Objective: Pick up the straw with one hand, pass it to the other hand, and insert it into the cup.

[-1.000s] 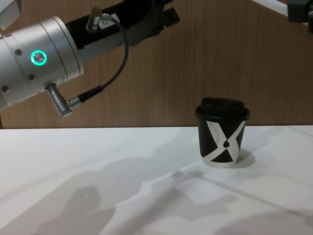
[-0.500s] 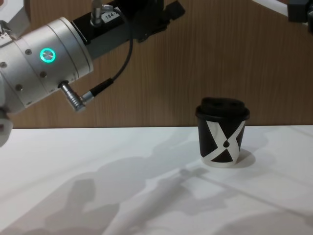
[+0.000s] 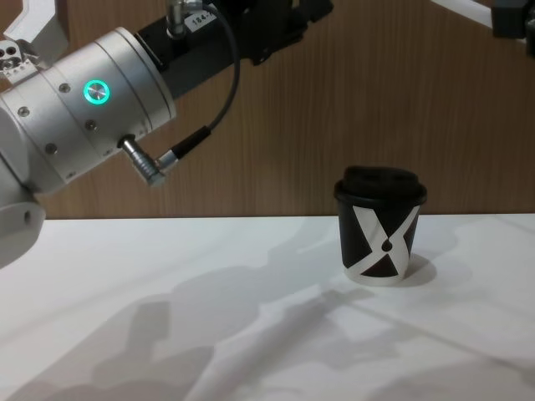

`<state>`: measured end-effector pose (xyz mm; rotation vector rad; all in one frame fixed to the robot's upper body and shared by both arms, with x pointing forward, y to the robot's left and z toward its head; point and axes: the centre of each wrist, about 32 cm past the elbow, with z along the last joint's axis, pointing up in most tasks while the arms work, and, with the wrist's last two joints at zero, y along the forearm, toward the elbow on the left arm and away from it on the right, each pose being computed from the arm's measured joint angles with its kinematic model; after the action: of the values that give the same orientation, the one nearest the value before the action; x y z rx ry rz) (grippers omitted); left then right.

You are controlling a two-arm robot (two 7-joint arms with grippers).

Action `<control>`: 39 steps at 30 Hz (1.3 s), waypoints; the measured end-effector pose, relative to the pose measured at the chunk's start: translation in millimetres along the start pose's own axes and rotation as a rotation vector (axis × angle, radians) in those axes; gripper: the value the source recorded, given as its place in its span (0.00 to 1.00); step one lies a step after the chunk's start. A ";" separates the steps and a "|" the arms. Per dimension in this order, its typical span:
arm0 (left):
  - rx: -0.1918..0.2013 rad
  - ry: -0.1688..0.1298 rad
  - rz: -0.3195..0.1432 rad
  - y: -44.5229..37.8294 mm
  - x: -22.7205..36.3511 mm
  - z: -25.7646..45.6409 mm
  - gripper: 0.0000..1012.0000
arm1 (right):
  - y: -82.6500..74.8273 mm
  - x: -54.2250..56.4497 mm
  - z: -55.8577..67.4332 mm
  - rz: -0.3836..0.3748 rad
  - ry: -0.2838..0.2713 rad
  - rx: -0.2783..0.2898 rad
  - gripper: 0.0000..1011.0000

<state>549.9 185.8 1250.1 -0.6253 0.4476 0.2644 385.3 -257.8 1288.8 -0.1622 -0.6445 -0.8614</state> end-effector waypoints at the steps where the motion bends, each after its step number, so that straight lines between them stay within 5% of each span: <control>1: -0.001 0.002 -0.002 -0.3 0.1 -0.2 0.98 | 0.0 0.0 0.0 0.000 0.000 0.000 0.00; 11: -0.006 0.013 -0.021 -2.8 1.0 -2.0 0.76 | 0.0 0.0 0.0 0.000 0.000 0.000 0.00; 22: -0.009 0.019 -0.031 -4.0 1.5 -3.0 0.36 | 0.0 0.0 0.0 0.000 0.000 0.000 0.00; 31: -0.010 0.021 -0.034 -4.5 1.6 -3.3 0.13 | 0.0 0.0 0.0 0.000 0.000 0.000 0.00; 39: -0.010 0.022 -0.035 -4.8 1.7 -3.6 0.07 | 0.0 0.0 0.0 0.000 0.000 0.000 0.00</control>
<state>552.0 180.0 1249.1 -0.6462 0.4559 0.2266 385.3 -257.8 1288.8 -0.1622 -0.6444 -0.8614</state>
